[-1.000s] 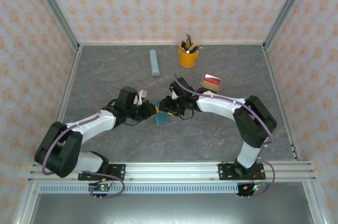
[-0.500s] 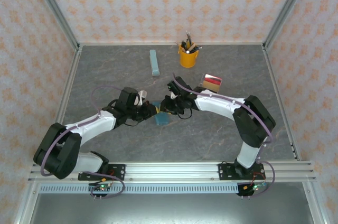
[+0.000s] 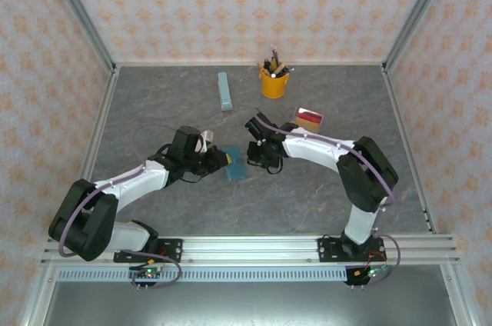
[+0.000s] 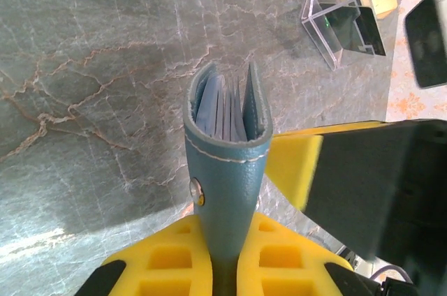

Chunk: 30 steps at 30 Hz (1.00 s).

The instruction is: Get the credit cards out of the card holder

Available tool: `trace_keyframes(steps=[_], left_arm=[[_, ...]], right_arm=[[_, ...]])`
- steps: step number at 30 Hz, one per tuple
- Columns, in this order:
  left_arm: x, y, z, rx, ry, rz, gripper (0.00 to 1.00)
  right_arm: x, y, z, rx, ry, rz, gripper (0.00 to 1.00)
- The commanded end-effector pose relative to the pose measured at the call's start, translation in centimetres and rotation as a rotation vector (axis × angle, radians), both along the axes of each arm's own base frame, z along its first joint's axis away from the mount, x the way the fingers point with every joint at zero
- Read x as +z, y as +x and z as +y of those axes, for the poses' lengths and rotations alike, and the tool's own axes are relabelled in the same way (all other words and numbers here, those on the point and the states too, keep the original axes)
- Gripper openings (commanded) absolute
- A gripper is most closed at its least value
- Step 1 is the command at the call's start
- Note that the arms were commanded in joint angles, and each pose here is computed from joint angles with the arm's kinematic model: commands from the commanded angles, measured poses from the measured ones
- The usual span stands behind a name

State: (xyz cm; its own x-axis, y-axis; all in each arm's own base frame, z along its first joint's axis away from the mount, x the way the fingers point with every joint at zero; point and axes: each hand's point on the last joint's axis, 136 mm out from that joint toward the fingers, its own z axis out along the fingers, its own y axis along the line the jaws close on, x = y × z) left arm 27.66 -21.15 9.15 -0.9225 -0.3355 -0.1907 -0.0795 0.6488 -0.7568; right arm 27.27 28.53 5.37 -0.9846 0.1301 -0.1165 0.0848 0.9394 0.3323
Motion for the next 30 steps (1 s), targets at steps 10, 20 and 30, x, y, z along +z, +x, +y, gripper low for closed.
trace_keyframes(steps=[10, 20, 30], left_arm=[[1.9, 1.2, -0.6, -0.038, -0.011, -0.09, 0.0], [2.3, 1.6, -0.9, -0.047, -0.017, -0.121, 0.0], [3.1, 2.3, -0.7, -0.004, -0.03, -0.152, 0.0]], right_arm=[[6.3, 1.0, 3.9, -0.103, 0.26, 0.004, 0.43], [5.2, 0.6, 7.0, -0.152, 0.341, 0.145, 0.49], [1.6, -0.8, 5.7, -0.203, 0.253, 0.228, 0.33]])
